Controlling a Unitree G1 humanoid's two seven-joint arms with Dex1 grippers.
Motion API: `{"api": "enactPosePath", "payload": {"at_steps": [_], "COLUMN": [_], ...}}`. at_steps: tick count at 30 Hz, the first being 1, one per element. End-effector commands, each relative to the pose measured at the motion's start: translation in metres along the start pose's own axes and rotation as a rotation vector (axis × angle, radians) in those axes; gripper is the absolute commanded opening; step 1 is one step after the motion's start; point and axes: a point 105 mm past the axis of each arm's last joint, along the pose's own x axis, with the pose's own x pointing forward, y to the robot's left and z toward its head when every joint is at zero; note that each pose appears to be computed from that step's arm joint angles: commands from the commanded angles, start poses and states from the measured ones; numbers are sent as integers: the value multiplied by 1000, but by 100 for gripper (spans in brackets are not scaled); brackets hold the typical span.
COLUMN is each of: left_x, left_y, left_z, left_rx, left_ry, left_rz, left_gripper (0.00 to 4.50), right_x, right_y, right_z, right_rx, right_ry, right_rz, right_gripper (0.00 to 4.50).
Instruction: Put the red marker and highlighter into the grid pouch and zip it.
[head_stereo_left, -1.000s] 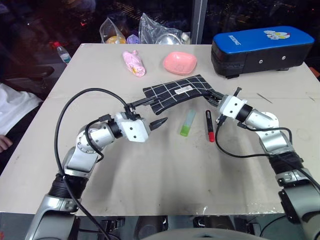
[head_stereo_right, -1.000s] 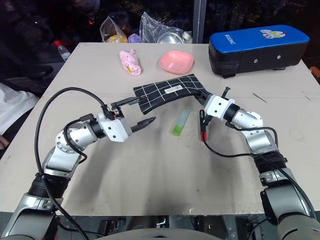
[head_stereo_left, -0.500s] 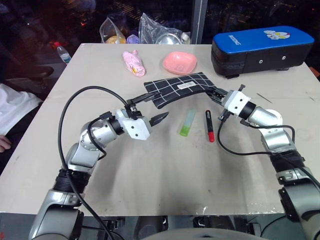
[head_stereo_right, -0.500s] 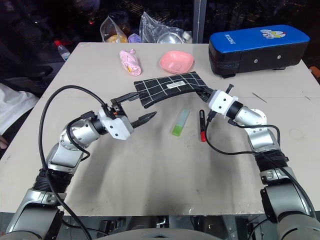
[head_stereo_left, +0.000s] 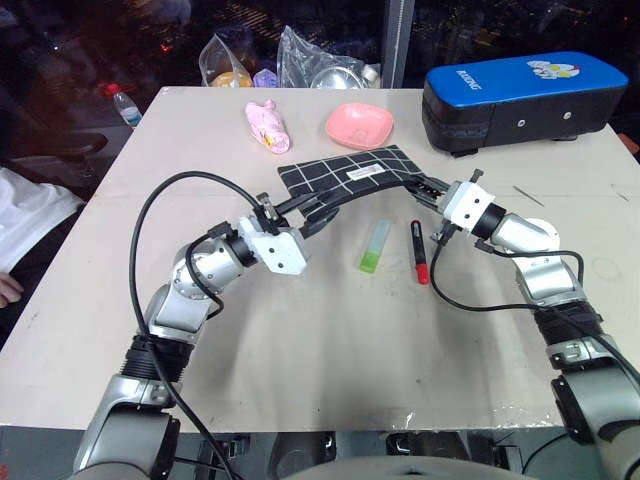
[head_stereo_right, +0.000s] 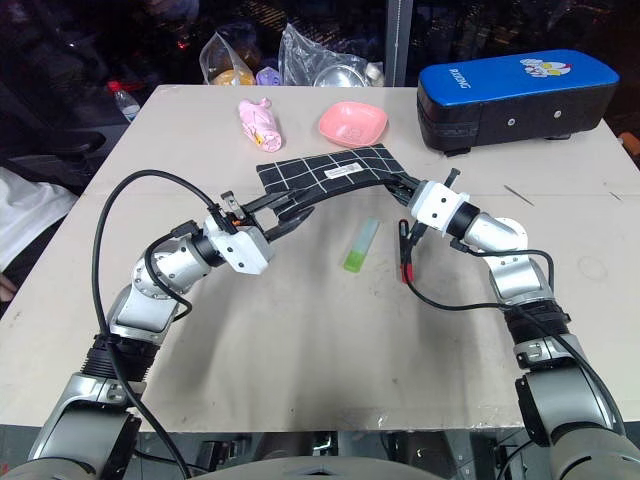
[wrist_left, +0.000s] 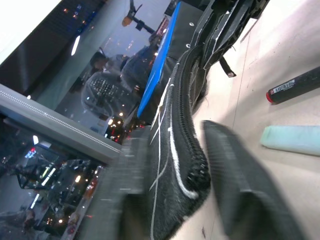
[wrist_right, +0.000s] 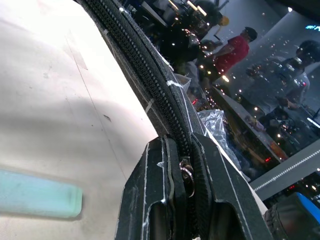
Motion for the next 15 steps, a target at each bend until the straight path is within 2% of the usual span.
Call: {"api": "enactPosePath", "payload": {"at_steps": [1,8,12,13,14,15], "left_x": [4,6,3,2,1,0], "left_y": [9,10,15,17,18,18], "left_z": [6,6,-1,-3,-5,-7], "left_rx": [24,20,-45,-61,-80,-97], "left_ry": [-33,-34,3,12,25,36], "left_rz": [33,49,119,135,150,161], "left_gripper": [3,3,3,0,0,0], "right_x": [3,4,2,1,0,-1], "right_y": [-7,-1,0,0,-3,-5], "right_z": [17,16,11,11,12,12], "right_rx": [-26,-12,17,34,42,45], "right_ry": [-59,-54,-6,1,1,1], "right_rz": [-14,18,62,61,48,36], "right_gripper": [0,0,0,82,100,158]}}
